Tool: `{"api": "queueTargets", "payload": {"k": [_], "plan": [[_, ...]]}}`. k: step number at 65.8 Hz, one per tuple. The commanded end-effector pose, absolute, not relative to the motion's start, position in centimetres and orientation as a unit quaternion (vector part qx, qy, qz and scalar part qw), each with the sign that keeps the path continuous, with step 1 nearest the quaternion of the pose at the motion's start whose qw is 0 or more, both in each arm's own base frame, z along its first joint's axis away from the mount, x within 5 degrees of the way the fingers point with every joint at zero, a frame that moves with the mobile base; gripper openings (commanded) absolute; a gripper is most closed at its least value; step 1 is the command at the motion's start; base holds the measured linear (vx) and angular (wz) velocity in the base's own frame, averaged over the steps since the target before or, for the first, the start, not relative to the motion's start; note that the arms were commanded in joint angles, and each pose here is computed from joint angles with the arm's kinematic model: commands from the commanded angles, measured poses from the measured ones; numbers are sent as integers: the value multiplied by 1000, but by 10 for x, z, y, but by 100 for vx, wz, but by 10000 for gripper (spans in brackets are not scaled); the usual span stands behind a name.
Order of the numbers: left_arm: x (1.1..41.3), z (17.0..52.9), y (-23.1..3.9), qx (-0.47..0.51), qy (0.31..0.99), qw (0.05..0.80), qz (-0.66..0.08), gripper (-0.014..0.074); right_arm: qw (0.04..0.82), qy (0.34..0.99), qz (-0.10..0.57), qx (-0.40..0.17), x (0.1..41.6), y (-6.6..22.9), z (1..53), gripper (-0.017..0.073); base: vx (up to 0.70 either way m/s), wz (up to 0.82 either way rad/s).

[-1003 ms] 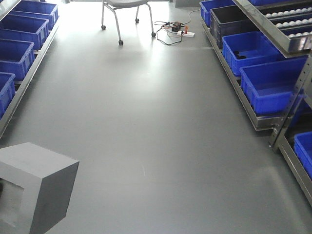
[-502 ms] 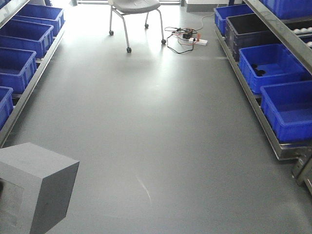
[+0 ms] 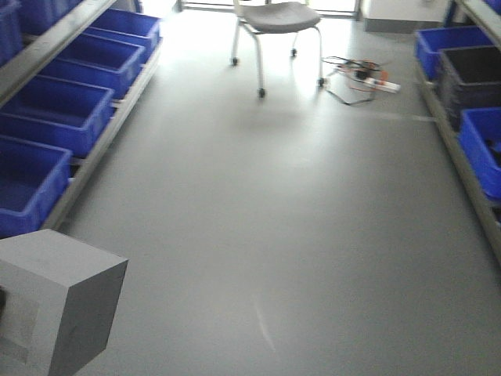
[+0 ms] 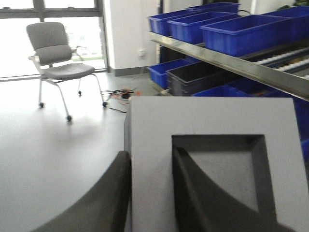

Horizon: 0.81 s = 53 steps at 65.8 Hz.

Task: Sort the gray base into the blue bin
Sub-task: 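Turn and drive up to the large empty blue bin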

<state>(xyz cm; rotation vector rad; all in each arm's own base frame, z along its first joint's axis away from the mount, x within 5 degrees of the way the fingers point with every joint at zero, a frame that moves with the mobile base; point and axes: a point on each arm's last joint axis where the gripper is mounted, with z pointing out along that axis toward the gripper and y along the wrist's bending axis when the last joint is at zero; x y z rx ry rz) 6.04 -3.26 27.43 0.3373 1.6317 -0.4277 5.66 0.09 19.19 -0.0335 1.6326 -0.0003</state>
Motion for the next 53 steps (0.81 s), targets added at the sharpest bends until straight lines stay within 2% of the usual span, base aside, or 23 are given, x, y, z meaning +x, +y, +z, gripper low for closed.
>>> {"api": "queueTargets", "payload": {"k": [1,11,53], "plan": [[60,294,-32,130,674,697,-206,-6,710,704,-4,-19,57,1,194,-9,29,52],[60,294,-32,130,674,697,-206,-6,710,704,-4,-19,57,1,194,-9,26,73],[60,294,-32,130,674,697,-206,-6,710,704,-4,-19,57,1,194,-9,20,97]]}}
